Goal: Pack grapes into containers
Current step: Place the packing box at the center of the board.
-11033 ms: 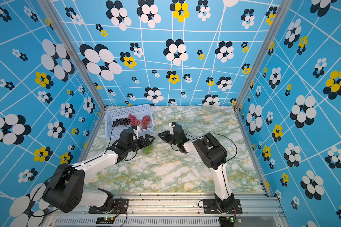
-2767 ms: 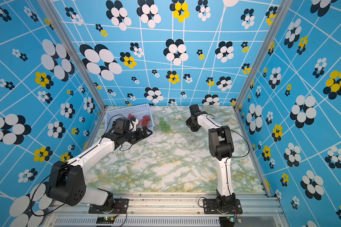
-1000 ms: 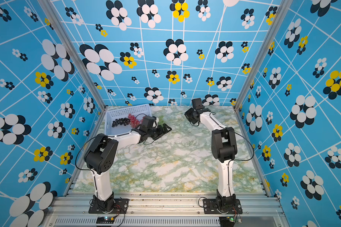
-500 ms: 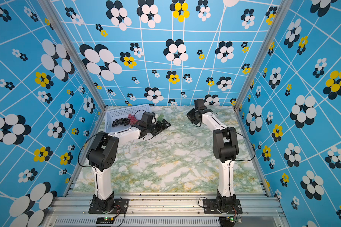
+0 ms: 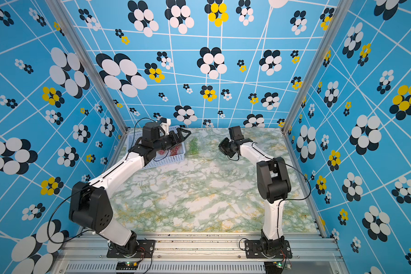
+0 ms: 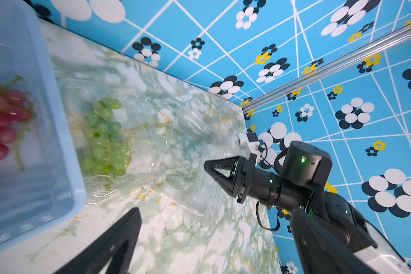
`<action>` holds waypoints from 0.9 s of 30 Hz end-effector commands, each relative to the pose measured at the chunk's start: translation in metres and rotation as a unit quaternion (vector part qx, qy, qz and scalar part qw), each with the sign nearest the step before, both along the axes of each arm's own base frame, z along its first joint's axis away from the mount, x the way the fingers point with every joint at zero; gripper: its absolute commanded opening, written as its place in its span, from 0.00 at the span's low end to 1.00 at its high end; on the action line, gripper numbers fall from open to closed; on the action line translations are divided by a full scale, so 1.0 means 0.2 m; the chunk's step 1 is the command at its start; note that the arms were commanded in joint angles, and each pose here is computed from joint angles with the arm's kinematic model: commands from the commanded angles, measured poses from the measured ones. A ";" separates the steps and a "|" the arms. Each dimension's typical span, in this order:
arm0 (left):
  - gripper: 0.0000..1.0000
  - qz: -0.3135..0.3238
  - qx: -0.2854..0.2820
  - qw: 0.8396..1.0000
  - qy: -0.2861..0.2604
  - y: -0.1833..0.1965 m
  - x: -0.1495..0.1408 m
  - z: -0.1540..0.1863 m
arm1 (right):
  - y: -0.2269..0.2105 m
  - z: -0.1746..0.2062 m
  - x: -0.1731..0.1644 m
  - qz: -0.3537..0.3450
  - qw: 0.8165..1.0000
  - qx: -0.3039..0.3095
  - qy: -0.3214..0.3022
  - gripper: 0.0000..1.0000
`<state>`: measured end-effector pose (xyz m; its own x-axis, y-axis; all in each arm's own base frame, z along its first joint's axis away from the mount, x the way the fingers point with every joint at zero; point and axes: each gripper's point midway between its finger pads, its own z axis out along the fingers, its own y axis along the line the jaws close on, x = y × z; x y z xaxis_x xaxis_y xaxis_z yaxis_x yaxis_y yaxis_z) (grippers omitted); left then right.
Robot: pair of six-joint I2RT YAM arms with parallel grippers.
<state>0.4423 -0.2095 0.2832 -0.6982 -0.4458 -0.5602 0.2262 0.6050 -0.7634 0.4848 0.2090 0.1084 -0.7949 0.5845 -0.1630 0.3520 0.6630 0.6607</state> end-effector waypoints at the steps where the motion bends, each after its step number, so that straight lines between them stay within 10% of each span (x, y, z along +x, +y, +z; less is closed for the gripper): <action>1: 1.00 0.014 0.041 0.998 0.037 0.15 -0.10 -0.13 | 0.09 0.09 -0.11 0.040 0.999 -0.007 -0.031 0.14; 14: 1.00 0.069 0.051 0.993 0.083 0.44 -0.41 -0.30 | 0.59 -0.15 -0.53 0.220 0.974 -0.042 0.004 0.17; 27: 0.99 0.095 0.090 0.982 0.139 0.56 -0.40 -0.37 | 0.70 -0.29 -0.53 0.238 0.969 -0.055 0.032 0.32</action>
